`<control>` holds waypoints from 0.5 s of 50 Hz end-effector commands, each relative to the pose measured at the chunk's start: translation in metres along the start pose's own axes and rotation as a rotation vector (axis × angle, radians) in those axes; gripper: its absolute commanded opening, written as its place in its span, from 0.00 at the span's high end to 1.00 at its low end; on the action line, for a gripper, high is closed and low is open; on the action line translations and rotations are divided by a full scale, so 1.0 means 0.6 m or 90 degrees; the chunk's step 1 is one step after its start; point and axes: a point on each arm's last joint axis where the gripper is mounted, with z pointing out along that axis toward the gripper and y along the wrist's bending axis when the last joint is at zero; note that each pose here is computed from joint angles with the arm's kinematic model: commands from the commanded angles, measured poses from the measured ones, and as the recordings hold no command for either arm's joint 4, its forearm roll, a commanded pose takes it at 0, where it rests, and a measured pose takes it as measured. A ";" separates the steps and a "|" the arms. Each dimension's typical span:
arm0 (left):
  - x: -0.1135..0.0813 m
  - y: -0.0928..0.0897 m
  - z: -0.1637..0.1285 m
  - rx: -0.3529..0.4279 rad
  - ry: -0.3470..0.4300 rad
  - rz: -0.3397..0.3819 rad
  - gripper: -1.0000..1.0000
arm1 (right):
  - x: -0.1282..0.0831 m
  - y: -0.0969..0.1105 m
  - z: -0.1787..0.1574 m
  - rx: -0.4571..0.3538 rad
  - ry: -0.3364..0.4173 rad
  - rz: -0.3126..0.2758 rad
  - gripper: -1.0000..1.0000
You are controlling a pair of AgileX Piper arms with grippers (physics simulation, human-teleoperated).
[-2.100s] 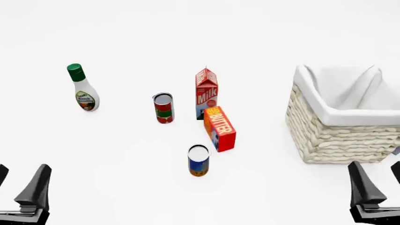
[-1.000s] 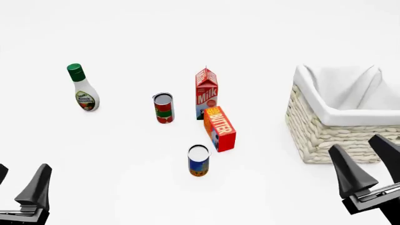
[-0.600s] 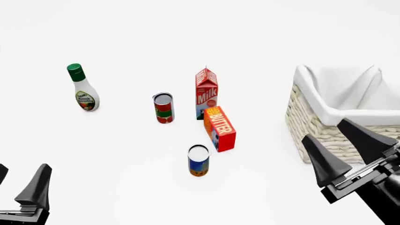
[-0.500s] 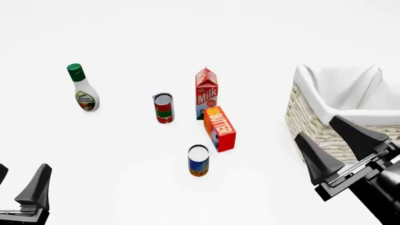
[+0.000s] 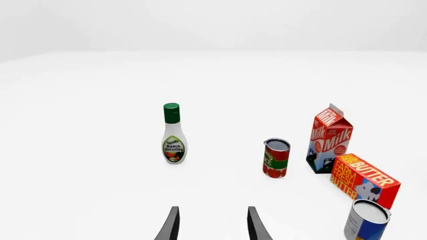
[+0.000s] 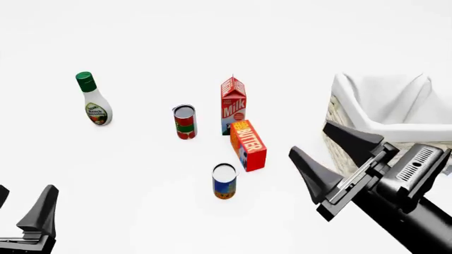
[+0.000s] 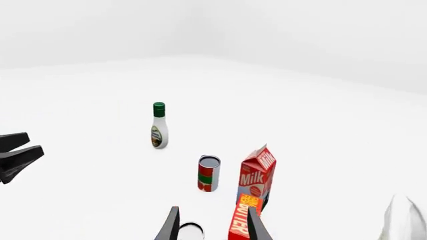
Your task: Pick the alphabet soup and place it in the basket.
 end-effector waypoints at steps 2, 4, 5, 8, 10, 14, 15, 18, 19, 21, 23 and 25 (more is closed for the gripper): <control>0.000 0.000 0.000 0.000 0.000 0.000 0.00 | -0.001 0.022 0.030 -0.048 0.007 0.003 0.00; 0.000 0.000 0.000 0.000 0.000 0.000 0.00 | 0.000 0.026 0.035 -0.056 0.010 0.005 0.00; 0.000 0.000 0.000 0.000 0.000 0.000 0.00 | 0.000 0.028 0.037 -0.060 0.010 0.006 0.00; 0.000 0.000 0.000 0.000 0.000 0.000 0.00 | 0.000 0.035 0.044 -0.073 0.014 0.012 0.00; 0.000 0.000 0.000 0.000 0.000 0.000 0.00 | 0.001 0.039 0.049 -0.080 0.017 0.015 0.00; 0.000 0.000 0.000 0.000 0.000 0.000 0.00 | 0.004 0.048 0.058 -0.095 0.023 0.020 0.00; 0.000 0.000 0.000 0.000 0.000 0.000 0.00 | 0.005 0.049 0.060 -0.097 0.024 0.020 0.00; 0.000 0.000 0.000 0.000 0.000 0.000 0.00 | 0.009 0.054 0.067 -0.103 0.030 0.032 0.00; 0.000 0.000 0.000 0.000 0.000 0.000 0.00 | 0.011 0.055 0.069 -0.104 0.031 0.032 0.00; 0.000 0.000 0.000 0.000 0.000 0.000 0.00 | 0.013 0.057 0.072 -0.108 0.033 0.034 0.00; 0.000 0.000 0.000 0.000 0.000 0.000 0.00 | 0.016 0.059 0.074 -0.109 0.034 0.034 0.00; 0.000 0.000 0.000 0.000 0.000 0.000 0.00 | 0.020 0.061 0.077 -0.111 0.037 0.036 0.00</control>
